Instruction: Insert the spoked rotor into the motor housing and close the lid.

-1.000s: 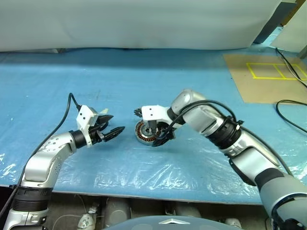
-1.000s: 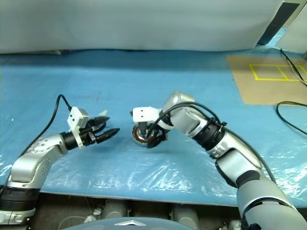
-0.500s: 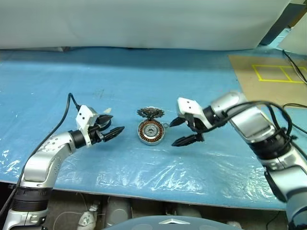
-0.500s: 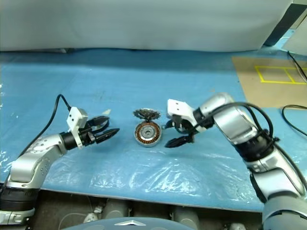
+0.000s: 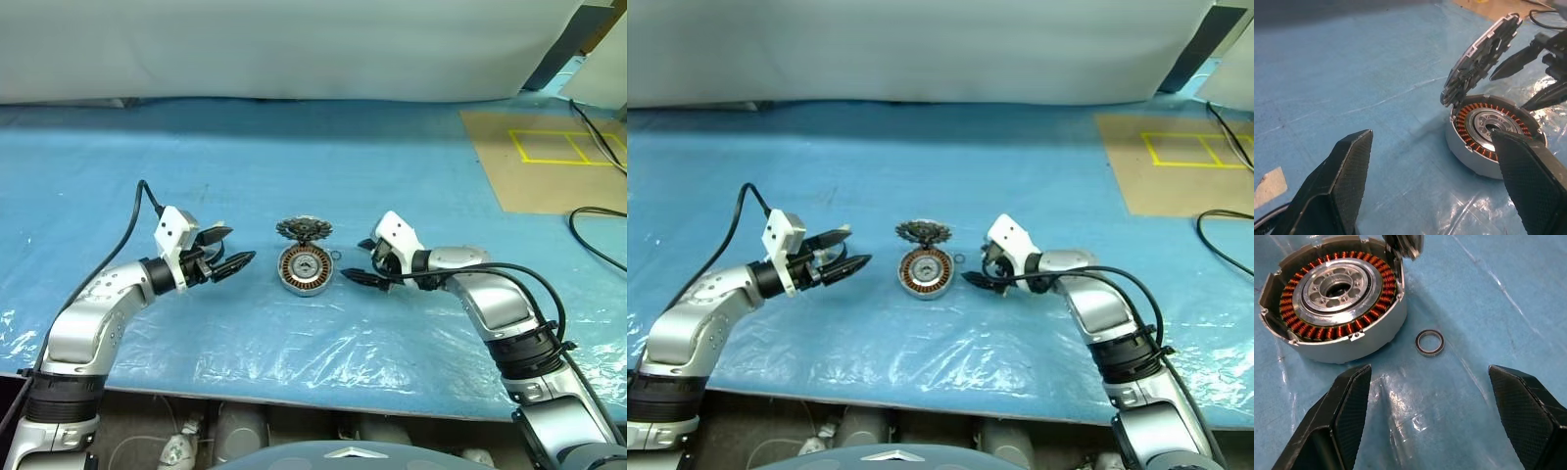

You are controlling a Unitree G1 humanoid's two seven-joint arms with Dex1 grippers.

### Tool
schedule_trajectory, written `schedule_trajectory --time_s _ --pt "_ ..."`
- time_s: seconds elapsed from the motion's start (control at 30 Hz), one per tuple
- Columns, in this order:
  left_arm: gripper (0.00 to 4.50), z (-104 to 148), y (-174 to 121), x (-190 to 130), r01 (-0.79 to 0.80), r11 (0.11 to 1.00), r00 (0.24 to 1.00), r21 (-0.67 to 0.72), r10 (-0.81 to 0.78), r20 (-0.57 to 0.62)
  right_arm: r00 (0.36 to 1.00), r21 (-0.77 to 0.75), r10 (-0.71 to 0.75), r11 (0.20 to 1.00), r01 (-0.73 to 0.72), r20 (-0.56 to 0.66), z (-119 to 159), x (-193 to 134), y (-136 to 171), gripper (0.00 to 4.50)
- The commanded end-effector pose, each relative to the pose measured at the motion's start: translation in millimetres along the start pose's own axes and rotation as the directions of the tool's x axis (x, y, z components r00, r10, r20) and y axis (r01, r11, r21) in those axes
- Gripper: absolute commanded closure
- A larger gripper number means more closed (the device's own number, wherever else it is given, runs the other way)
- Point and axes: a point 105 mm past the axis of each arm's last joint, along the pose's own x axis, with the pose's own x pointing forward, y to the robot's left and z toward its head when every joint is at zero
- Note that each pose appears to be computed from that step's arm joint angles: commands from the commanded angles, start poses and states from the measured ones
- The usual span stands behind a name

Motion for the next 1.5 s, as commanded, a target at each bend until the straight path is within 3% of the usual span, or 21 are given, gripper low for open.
schedule_trajectory --time_s 0.03,0.47,0.97,1.3,1.33,1.5 --pt "0.45 7 -1 2 0.017 1.0 1.0 0.027 -0.017 0.013 1.0 -0.005 -0.005 1.0 0.005 0.004 -1 1 -1 0.51" --pt "0.45 4 -4 3 0.018 1.0 1.0 0.022 -0.018 0.016 0.999 -0.119 -0.008 0.993 0.011 0.031 5 26 -5 0.51" --pt "0.45 2 -6 4 0.019 1.0 1.0 0.019 -0.019 0.01 0.999 -0.115 0.013 0.993 -0.009 0.037 4 38 -1 0.51" --pt "0.45 3 -5 8 0.024 1.0 1.0 0.021 -0.024 0.012 0.999 -0.098 0.0 0.995 0.003 0.032 2 37 -3 3.7" --pt "0.45 4 -4 8 0.023 1.0 1.0 0.021 -0.023 0.012 1.0 -0.101 -0.002 0.995 0.005 0.028 1 36 -3 3.87" --pt "0.45 4 -4 8 0.024 0.999 1.0 0.022 -0.024 0.013 1.0 -0.093 0.01 0.996 -0.008 0.02 1 31 -4 3.87"
